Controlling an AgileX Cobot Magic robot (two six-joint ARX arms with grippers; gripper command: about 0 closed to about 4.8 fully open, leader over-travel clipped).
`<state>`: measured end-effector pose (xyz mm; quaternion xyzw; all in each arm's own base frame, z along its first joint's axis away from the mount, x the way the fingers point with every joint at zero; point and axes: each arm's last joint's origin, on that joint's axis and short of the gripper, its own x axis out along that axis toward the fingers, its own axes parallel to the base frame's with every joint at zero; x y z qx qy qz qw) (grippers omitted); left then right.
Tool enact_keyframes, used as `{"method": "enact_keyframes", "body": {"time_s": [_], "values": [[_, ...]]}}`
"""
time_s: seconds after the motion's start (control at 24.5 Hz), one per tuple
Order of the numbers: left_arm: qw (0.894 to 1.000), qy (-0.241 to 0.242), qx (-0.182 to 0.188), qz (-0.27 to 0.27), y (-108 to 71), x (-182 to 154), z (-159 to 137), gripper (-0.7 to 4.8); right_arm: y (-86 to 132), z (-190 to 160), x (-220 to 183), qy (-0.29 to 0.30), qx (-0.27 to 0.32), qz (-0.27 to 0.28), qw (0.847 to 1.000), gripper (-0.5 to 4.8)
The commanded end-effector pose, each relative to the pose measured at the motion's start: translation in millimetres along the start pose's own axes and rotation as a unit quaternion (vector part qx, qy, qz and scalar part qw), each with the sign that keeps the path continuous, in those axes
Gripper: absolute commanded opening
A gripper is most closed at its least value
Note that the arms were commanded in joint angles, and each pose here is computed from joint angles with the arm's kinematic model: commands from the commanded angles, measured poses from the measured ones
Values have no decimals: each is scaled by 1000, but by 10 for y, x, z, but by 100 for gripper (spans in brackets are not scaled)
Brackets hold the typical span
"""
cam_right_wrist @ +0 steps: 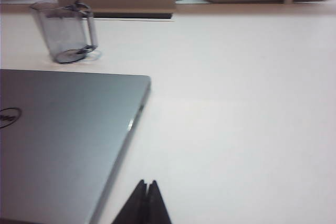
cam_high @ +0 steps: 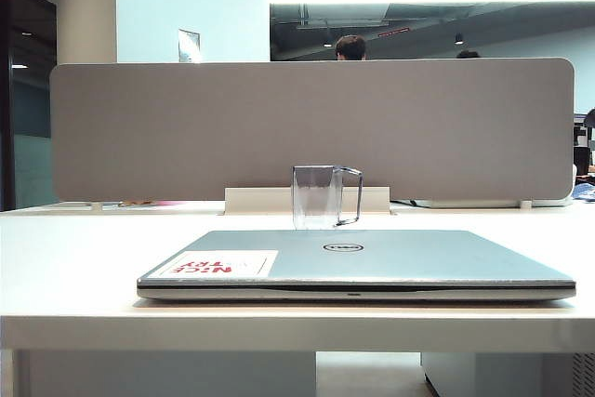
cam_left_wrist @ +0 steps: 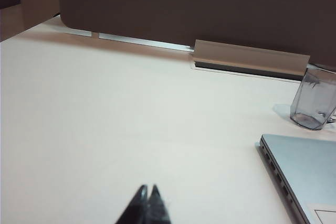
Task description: Pick up the water cup and place it on the side of the laptop away from you.
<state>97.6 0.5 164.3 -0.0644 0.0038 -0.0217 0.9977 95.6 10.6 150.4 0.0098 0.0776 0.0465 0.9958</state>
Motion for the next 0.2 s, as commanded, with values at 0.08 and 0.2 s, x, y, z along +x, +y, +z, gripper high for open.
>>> {"method": "enact_keyframes", "body": {"time_s": [0.08,0.2], "values": [[1000,-4,-1,-3,-3,-2,15,-6,-66,-1,1,-4,4,-36,999,-8],[1000,-4,-1,-2,-2,-2,15,-6,-69,-1,0,-4,4,-37,999,-8]]}}
